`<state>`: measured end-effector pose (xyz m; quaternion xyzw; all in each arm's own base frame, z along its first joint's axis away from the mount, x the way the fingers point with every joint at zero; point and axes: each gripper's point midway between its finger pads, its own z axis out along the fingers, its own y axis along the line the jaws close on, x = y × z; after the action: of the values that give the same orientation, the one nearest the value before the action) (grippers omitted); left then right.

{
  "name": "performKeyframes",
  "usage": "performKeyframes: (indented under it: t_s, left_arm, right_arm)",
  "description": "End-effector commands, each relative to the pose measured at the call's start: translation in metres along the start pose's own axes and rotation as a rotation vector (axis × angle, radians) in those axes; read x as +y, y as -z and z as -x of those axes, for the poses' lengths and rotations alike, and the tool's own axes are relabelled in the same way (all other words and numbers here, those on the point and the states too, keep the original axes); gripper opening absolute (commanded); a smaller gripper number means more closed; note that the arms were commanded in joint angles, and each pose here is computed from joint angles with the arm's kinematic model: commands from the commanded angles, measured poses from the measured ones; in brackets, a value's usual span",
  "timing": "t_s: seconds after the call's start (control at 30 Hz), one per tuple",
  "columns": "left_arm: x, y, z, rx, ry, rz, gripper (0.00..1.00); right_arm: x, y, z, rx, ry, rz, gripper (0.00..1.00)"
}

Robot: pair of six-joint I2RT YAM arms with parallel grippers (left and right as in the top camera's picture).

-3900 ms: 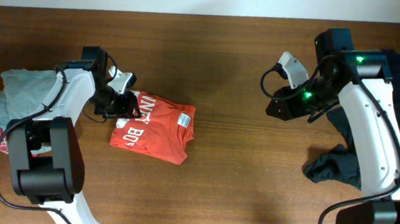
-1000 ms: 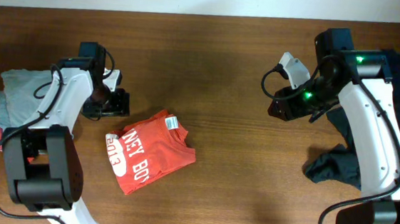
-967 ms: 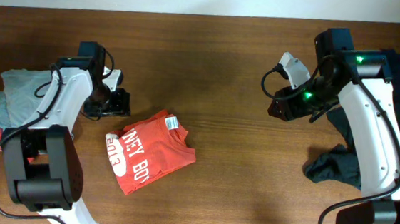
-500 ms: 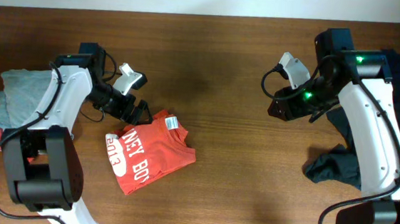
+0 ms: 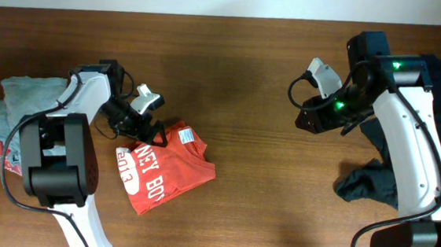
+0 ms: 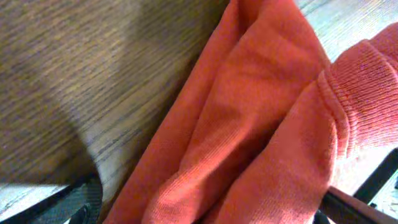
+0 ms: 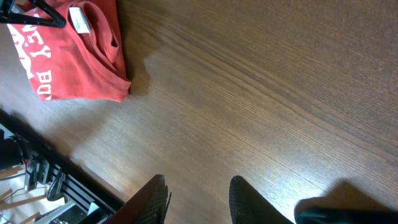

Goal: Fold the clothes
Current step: 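Drag the red shirt left onto the grey shirt with the left gripper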

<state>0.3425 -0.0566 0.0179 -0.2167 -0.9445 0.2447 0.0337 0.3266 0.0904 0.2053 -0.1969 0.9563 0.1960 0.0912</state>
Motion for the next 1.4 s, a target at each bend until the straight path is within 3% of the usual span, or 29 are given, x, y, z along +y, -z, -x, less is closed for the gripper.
performKeyframes:
  t_s: [0.0, 0.07, 0.2, 0.33, 0.47, 0.73, 1.0, 1.23, 1.37]
  left_arm:
    - [0.001, -0.021, -0.011, 0.073, 0.056, -0.053, 0.89]
    - [-0.006, -0.028, -0.019, 0.119, 0.073, -0.089, 0.56]
    - [-0.031, -0.039, -0.031, 0.209, 0.089, -0.164, 0.25]
    - [-0.038, -0.045, -0.033, 0.247, 0.069, -0.158, 0.25]
    - [-0.037, -0.047, -0.032, 0.245, 0.056, -0.147, 0.01]
    - [-0.029, -0.027, -0.013, 0.182, 0.099, -0.126, 0.01]
    - [0.018, 0.084, 0.039, -0.158, 0.226, 0.22, 0.01]
    - [0.041, 0.177, 0.012, -0.35, 0.414, 0.461, 0.01]
    - [0.047, 0.207, -0.007, -0.396, 0.477, 0.553, 0.01]
  right_arm:
    - [-0.003, 0.0, 0.0, 0.001, -0.005, -0.006, 0.38]
    - [-0.003, 0.0, 0.0, 0.001, -0.005, -0.006, 0.38]
    - [-0.003, 0.0, 0.0, 0.001, -0.005, -0.006, 0.38]
    - [-0.003, 0.0, 0.0, 0.001, -0.005, -0.006, 0.38]
    - [-0.003, 0.0, 0.0, 0.002, -0.005, -0.006, 0.38]
    - [-0.003, 0.0, 0.0, 0.002, -0.006, -0.006, 0.38]
    - [-0.003, 0.0, -0.001, 0.006, -0.007, -0.009, 0.38]
    - [-0.004, 0.0, -0.001, 0.003, -0.006, -0.01, 0.38]
    - [-0.004, 0.0, -0.001, 0.003, -0.006, -0.01, 0.38]
